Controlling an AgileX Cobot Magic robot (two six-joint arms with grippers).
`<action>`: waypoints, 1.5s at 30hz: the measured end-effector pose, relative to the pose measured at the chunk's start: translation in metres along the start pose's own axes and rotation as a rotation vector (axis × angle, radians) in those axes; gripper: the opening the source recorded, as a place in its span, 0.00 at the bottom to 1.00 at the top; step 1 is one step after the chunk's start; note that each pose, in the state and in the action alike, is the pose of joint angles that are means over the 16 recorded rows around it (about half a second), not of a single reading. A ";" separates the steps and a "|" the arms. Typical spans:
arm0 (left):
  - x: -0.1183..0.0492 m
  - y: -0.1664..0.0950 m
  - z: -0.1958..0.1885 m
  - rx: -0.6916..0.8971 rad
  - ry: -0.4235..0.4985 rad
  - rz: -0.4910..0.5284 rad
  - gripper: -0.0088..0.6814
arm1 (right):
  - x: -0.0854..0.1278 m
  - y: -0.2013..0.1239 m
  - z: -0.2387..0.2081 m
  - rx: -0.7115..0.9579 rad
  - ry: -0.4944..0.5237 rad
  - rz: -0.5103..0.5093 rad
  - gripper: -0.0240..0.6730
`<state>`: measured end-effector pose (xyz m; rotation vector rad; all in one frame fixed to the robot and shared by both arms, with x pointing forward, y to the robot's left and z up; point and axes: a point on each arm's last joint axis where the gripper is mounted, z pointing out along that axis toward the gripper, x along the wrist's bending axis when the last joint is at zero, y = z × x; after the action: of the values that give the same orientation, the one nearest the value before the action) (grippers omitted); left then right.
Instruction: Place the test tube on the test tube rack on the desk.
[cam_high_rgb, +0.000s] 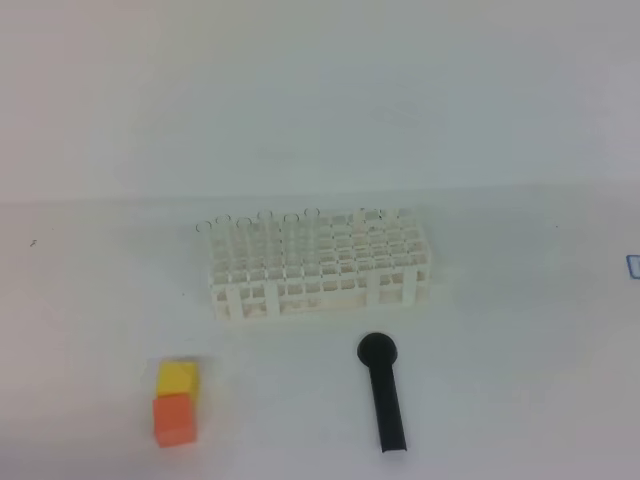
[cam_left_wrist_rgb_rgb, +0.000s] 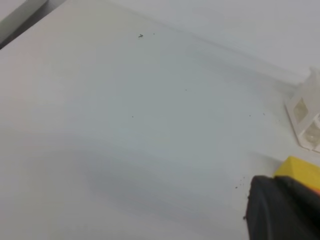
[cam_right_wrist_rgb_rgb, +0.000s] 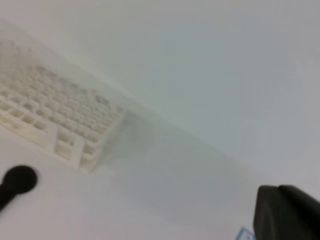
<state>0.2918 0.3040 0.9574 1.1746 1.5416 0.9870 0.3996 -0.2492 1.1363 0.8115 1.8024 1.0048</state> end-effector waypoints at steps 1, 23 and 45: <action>0.000 0.000 0.000 0.000 0.000 0.000 0.01 | 0.000 -0.012 -0.011 0.004 -0.030 0.017 0.03; 0.000 0.000 0.000 -0.001 0.000 0.000 0.01 | 0.070 -0.190 -0.063 0.064 -0.282 0.229 0.03; 0.000 0.000 0.000 -0.002 0.000 0.000 0.01 | 0.075 -0.199 -0.062 0.105 -0.260 0.228 0.03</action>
<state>0.2919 0.3040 0.9576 1.1731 1.5398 0.9883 0.2914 -0.2955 0.9487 1.1775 1.5740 0.9047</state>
